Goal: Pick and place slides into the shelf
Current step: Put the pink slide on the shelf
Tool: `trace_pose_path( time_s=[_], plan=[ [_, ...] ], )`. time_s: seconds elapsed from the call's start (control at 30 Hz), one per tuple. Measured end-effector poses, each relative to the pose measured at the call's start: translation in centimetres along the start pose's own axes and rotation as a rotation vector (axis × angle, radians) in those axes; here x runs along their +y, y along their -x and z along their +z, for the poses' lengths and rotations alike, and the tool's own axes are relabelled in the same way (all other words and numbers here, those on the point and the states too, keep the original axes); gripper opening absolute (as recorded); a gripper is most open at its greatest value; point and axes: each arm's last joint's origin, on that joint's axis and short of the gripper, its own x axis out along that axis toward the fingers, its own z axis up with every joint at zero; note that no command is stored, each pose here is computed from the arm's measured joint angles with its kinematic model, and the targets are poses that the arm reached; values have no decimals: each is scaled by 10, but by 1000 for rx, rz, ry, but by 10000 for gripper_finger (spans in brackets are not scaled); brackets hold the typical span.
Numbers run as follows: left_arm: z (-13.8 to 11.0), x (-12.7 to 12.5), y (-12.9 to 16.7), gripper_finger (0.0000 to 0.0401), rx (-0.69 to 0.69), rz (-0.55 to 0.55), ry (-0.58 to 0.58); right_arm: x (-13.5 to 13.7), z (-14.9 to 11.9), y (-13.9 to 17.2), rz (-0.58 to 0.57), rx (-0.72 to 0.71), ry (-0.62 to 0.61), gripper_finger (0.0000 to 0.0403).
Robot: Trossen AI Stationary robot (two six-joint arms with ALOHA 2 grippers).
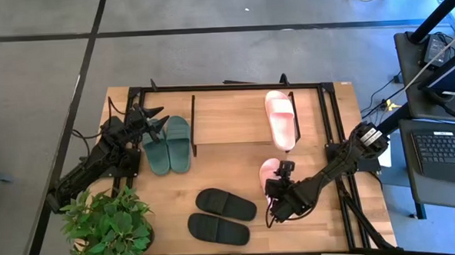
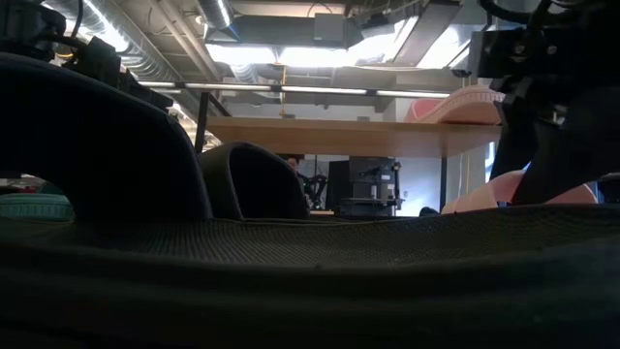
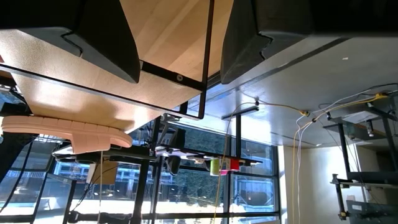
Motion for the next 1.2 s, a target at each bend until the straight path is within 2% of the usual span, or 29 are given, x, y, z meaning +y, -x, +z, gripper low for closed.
trace_pose_path(
  time_s=[0.17, 0.3, 0.77, 0.97, 1.2],
  plan=[
    [0, 0, 0, 216, 0, 0, 0, 0, 0, 0, 1, -2, 46, 236],
    [0, 0, 0, 216, 0, 0, 0, 0, 0, 0, -3, -7, 48, 212],
    [0, 0, 0, 216, 0, 0, 0, 0, 0, 0, 0, 0, 54, 15],
    [0, 0, 0, 216, 0, -1, 0, 0, 9, 13, 67, 59, 68, 13],
    [0, 0, 0, 216, 0, 0, 0, -16, 50, 75, 113, 24, 133, 12]
  ],
)
